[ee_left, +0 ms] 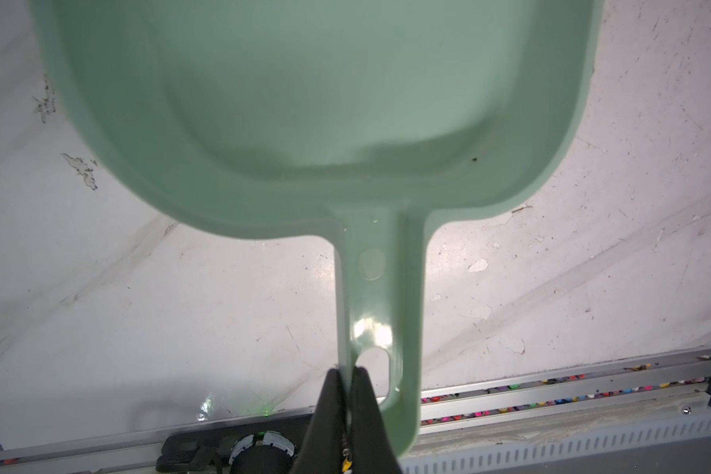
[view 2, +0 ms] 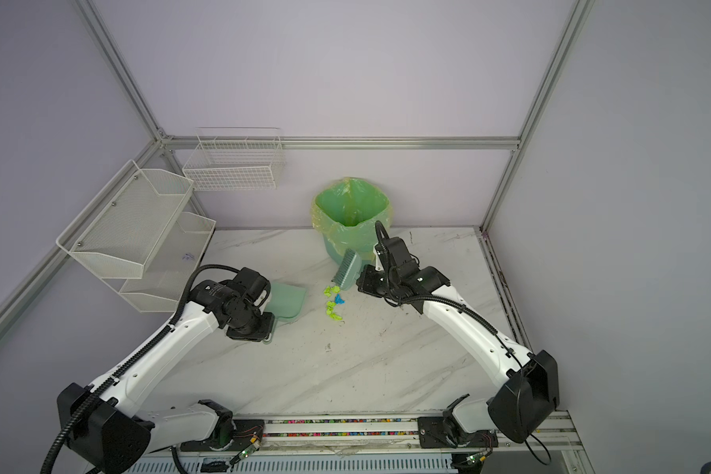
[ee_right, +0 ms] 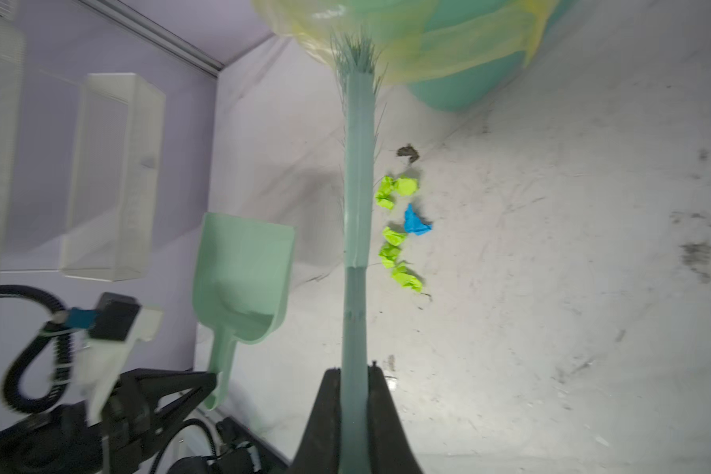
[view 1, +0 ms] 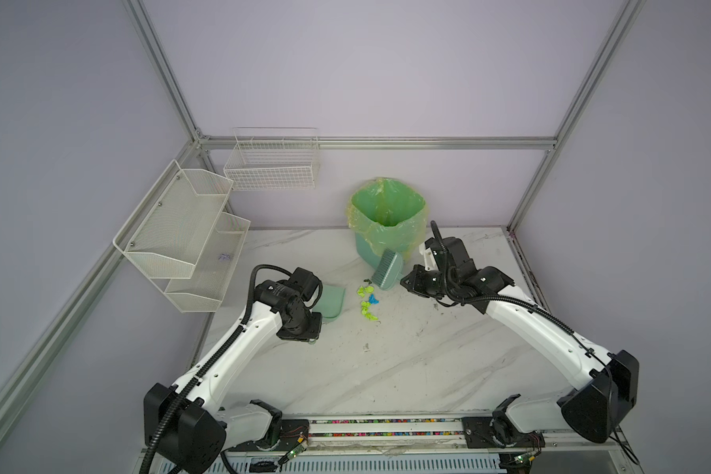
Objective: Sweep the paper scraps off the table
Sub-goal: 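Slide the dustpan beside the scraps with the left gripper while right brush follows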
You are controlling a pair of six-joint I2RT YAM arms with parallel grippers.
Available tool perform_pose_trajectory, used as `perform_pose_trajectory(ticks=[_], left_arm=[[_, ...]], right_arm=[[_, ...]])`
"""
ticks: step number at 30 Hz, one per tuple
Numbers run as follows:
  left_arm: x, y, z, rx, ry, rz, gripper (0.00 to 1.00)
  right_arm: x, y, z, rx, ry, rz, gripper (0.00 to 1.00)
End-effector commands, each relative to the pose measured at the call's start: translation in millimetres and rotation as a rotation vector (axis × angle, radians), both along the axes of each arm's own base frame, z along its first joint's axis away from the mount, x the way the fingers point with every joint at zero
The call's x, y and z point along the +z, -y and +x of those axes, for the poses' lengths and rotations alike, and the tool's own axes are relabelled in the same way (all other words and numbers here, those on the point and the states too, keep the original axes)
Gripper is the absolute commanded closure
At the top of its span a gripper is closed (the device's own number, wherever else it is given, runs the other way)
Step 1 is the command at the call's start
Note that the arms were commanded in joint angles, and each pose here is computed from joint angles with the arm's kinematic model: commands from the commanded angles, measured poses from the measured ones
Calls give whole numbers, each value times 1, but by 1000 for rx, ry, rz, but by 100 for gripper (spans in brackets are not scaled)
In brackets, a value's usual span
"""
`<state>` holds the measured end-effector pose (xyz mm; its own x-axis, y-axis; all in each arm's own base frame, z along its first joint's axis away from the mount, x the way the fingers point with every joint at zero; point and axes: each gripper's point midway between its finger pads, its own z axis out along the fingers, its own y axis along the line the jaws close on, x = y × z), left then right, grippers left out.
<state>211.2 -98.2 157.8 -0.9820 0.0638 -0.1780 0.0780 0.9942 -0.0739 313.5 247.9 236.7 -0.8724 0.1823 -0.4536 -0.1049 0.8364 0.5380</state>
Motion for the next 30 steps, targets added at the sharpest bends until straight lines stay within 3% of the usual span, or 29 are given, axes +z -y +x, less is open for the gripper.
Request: perform_pose_trajectory(ticks=[1, 12, 30], left_arm=[[-5, 4, -22, -3, -48, -17, 100], [-28, 21, -61, -59, -153, 1, 100], [-65, 53, -72, -133, -228, 8, 100]], right_arm=[[-15, 36, -6, 36, 1, -277, 100], [-24, 60, 12, 69, 32, -534, 100], [-57, 5, 6, 279, 29, -627, 100]])
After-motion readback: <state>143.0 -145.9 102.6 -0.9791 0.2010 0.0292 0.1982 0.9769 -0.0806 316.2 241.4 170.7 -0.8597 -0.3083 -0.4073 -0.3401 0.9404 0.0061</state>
